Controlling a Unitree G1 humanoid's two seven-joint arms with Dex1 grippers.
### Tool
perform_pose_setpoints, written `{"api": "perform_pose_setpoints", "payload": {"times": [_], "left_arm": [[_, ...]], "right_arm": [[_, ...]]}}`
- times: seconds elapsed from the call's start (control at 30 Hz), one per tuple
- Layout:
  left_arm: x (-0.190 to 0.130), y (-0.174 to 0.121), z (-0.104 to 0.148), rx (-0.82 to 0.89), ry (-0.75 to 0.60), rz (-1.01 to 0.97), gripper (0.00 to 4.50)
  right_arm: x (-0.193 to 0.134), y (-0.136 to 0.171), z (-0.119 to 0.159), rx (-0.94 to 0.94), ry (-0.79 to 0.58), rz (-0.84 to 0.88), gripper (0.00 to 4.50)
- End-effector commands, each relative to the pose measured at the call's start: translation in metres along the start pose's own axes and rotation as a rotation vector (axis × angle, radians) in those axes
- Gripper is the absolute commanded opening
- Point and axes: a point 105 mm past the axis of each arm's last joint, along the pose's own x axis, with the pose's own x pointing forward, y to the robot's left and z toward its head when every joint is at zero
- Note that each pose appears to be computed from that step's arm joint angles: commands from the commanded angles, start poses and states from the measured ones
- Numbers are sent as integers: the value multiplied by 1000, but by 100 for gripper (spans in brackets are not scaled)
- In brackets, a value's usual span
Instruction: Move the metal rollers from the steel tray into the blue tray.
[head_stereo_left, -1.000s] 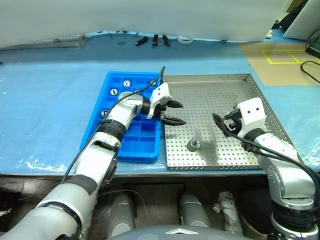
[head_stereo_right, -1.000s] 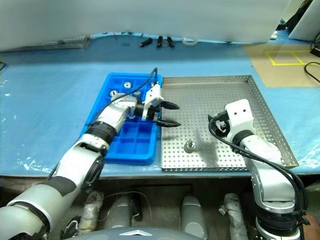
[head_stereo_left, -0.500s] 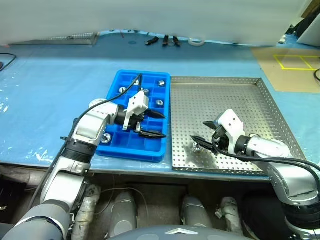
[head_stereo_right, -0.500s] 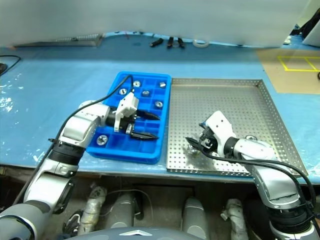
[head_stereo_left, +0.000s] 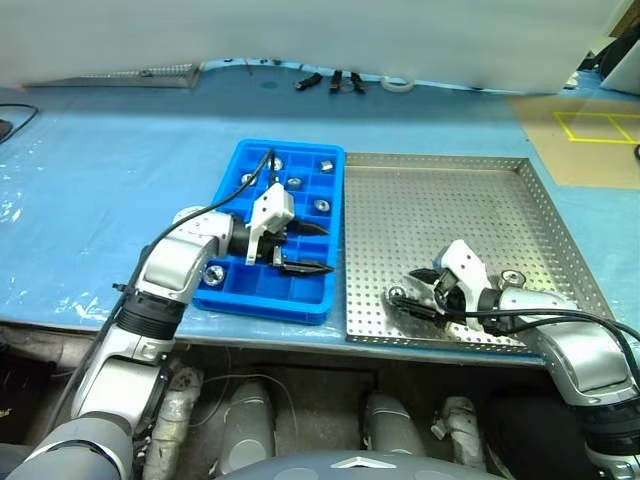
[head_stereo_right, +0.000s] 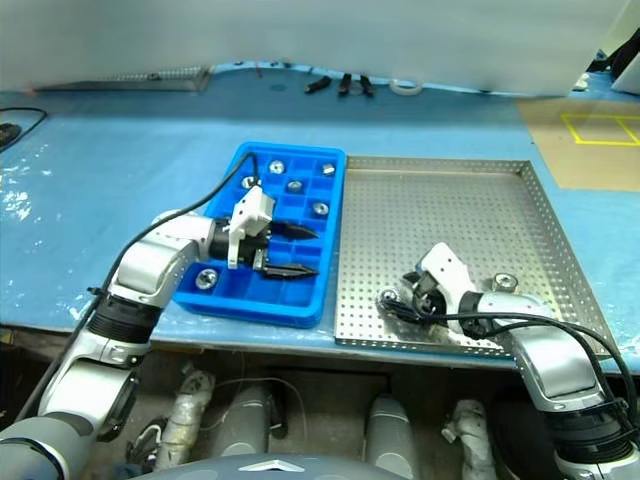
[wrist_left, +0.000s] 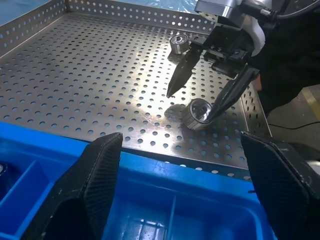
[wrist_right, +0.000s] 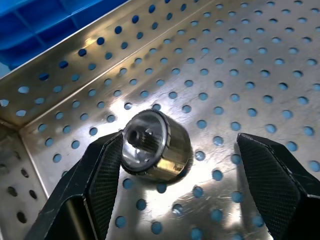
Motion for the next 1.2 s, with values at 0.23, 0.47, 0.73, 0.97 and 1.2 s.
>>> {"api": "perform_pose_setpoints", "payload": {"times": [0.23,0.47,0.73,0.97,1.2], "left_arm": [[2,9,9,54,-3,7,397],[1,12,8,56,2,9,397],[-1,14,5,46,10,16,397],[-2,15,3,46,15,33,397],[-3,16,5,49,13,43,397]], "right_arm": [[11,8,3,4,-21,24,366],[13,11,10,1,-43,14,155],[12,26,9,-34,-20,122,51],[8,11,12,-135,-27,108,183],[21,11,4,-164,-17,95,384]]}}
